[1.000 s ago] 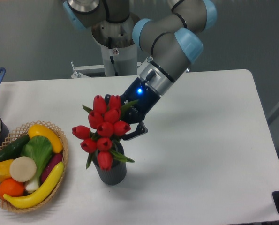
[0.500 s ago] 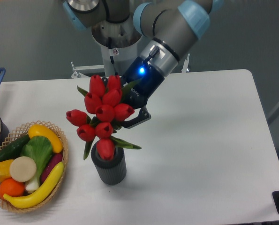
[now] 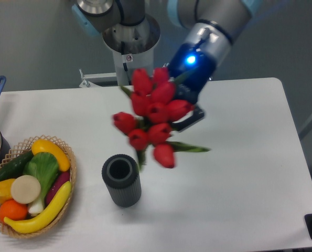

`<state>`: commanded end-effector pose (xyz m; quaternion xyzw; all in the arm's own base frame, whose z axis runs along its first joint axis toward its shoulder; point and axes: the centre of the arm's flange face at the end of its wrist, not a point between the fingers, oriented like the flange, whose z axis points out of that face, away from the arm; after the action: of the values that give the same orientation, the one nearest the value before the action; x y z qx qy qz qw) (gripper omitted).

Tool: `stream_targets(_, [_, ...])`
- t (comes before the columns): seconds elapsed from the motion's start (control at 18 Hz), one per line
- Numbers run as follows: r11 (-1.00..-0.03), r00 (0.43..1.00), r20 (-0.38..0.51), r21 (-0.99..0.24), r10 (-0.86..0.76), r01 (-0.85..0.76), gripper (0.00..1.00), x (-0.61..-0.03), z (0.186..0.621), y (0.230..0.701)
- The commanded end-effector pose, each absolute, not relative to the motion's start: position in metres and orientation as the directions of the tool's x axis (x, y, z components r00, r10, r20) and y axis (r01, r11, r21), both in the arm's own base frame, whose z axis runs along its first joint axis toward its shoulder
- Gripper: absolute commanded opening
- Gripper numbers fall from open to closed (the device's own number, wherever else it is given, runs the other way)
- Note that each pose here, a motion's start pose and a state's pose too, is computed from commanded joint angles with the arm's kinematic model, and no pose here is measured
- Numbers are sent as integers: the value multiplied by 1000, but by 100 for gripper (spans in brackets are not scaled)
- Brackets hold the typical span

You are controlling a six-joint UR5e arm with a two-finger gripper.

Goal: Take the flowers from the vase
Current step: 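Carry the tulip bunch up and away from the vase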

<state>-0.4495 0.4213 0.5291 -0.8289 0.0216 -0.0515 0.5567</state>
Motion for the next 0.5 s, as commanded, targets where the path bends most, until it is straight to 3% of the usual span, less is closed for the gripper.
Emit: stream_targets(0.5, [-396, 999, 29, -918, -19, 19, 37, -519, 482, 372])
